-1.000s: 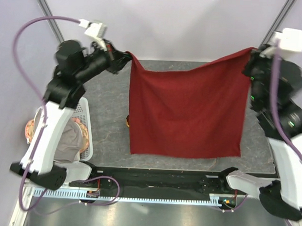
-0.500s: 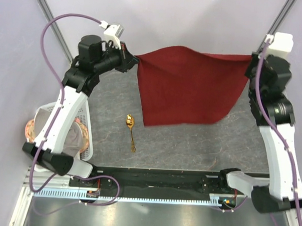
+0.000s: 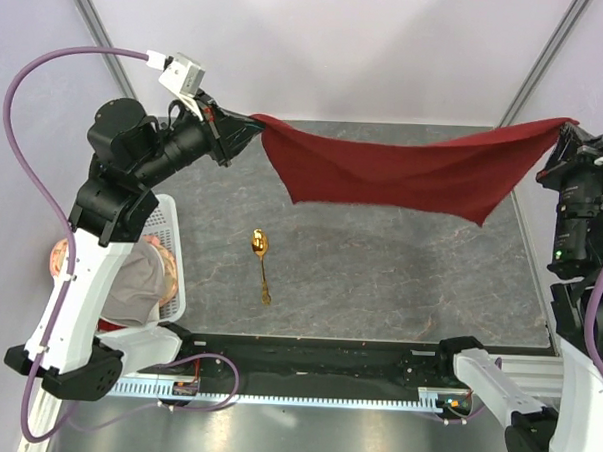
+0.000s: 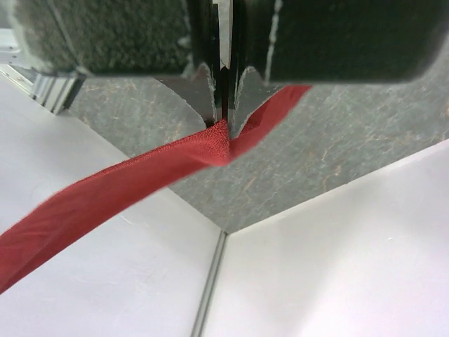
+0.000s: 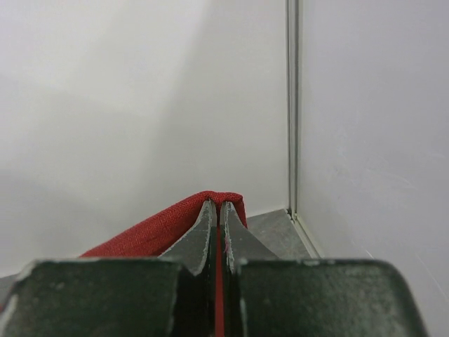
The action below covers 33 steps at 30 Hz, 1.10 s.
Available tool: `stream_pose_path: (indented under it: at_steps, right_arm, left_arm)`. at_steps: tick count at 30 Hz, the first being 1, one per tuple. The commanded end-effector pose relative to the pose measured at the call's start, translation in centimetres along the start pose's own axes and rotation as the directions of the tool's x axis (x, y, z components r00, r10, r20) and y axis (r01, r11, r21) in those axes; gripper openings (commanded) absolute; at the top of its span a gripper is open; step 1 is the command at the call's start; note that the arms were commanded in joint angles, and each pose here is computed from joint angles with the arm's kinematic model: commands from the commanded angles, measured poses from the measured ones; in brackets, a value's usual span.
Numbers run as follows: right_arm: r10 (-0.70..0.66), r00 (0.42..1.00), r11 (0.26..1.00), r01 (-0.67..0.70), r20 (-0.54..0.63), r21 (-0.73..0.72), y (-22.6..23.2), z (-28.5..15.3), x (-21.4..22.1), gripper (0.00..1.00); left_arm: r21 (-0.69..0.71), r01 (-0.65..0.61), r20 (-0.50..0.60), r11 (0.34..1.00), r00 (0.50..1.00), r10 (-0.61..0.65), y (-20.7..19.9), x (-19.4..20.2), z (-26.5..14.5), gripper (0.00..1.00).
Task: Fold the napkin, place the utensils inside, and roll it up
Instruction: Flatten the napkin out
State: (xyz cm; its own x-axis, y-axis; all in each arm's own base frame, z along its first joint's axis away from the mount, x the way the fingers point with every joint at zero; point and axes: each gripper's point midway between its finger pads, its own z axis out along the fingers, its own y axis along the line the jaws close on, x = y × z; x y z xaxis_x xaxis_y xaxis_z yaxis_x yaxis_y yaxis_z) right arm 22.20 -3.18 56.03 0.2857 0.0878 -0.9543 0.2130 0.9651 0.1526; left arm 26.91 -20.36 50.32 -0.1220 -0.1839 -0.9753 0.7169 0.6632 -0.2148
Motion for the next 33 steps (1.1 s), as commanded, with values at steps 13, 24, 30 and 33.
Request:
stream_pose_path:
  at_steps: [13, 24, 30, 33]
  right_arm:
    - [-0.052, 0.887, 0.995, 0.084, -0.458, 0.050, 0.5, 20.7, 21.1, 0.00]
    - [-0.055, 0.729, 0.994, -0.028, -0.682, -0.110, 0.8, 31.1, 42.3, 0.92]
    - [0.003, 0.710, 0.989, -0.106, -0.704, -0.103, 1.6, 26.0, 41.6, 0.95]
    - [0.023, 0.684, 0.980, -0.160, -0.729, -0.119, 3.4, 22.0, 41.5, 0.94]
  left_arm:
    - [-0.143, 0.204, -0.267, 0.968, 0.934, -0.236, 16.0, 10.6, 16.7, 0.02]
    - [-0.216, 0.238, -0.399, 0.947, 0.864, -0.308, 26.8, 23.6, 23.2, 0.90]
    - [-0.276, 0.135, -0.358, 0.952, 0.905, -0.232, 25.3, 19.1, 20.9, 0.93]
    - [-0.321, 0.118, -0.351, 0.940, 0.907, -0.234, 24.7, 17.9, 19.0, 0.94]
